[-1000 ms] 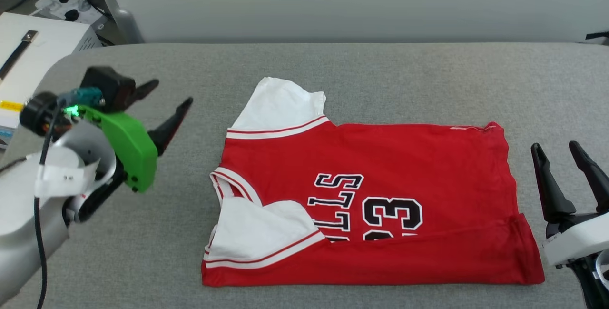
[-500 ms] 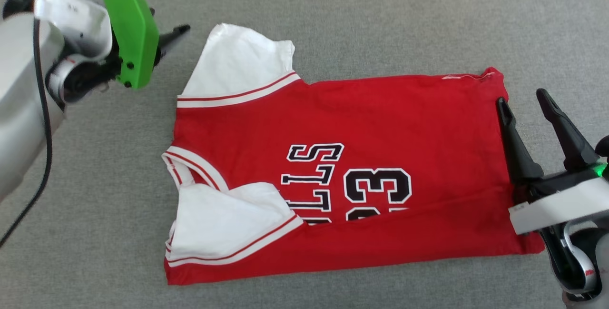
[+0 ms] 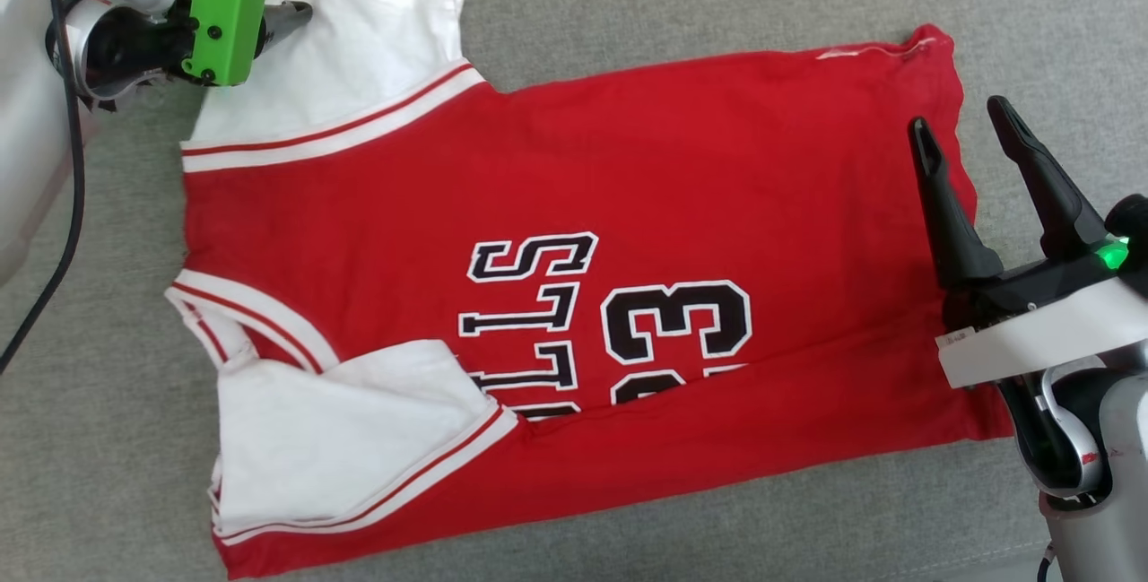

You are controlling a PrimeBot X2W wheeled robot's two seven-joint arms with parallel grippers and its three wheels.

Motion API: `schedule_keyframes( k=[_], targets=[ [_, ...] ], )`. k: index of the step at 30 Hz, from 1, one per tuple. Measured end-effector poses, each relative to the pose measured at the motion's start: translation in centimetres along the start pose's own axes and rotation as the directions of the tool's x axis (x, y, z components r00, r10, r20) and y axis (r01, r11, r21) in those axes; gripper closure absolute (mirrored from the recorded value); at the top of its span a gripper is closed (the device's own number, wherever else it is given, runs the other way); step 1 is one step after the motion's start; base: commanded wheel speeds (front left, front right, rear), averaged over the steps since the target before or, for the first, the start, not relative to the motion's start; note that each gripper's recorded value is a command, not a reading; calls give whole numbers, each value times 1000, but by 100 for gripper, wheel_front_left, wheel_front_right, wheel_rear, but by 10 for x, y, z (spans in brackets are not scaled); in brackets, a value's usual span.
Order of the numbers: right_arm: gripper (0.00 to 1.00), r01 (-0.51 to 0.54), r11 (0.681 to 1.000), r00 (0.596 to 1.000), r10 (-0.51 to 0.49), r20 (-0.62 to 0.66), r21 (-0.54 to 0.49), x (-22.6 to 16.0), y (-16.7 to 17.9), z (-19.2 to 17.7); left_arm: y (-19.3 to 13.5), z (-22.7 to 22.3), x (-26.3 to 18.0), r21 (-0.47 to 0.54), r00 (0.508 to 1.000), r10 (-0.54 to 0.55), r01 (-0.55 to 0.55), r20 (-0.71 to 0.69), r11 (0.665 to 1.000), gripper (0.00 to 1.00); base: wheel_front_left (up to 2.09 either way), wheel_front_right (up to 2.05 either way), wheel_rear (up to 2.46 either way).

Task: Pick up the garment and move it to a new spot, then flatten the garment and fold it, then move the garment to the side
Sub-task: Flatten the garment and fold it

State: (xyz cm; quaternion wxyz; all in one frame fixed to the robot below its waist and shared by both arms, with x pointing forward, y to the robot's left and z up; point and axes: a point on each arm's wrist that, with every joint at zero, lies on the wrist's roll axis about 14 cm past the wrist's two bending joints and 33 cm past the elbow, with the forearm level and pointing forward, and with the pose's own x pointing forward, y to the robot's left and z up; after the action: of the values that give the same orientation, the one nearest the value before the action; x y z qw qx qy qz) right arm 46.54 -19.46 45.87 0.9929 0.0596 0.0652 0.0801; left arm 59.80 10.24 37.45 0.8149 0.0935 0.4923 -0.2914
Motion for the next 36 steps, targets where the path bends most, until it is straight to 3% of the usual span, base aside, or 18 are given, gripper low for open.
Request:
schedule_keyframes(
  k=[6,7,8,15,23,28,30,36],
  targets=[
    [0,26,1000,999,-27,-44,-13,-1,-12,-16,1,-3,22,56,999,-3,6,-54,998,0,0,0,0],
    [0,31,999,998,-32,-47,-17,-1,-14,-17,-1,-4,24,63,998,-7,12,-67,998,4,0,0,0],
    [0,34,999,998,-35,-48,-20,-1,-16,-17,-1,-4,24,67,998,-10,14,-69,998,100,0,0,0],
    [0,42,998,999,-42,3,-56,1,-25,4,-7,-1,17,115,1000,0,1,-11,993,100,0,0,0],
    [0,25,974,998,-13,57,-226,13,-44,65,-22,11,-12,234,990,17,-50,143,971,100,0,0,0],
    [0,-58,957,988,14,-154,-284,24,-50,63,-39,24,-39,287,970,-15,-57,242,956,100,0,0,0],
    [0,-98,959,957,17,-289,-267,26,-51,50,-42,24,-48,307,964,-16,-69,266,949,100,0,0,0],
    [0,-164,967,809,19,-587,-195,24,-54,14,-49,24,-67,339,950,-26,-85,311,937,100,0,0,0]
  ],
)
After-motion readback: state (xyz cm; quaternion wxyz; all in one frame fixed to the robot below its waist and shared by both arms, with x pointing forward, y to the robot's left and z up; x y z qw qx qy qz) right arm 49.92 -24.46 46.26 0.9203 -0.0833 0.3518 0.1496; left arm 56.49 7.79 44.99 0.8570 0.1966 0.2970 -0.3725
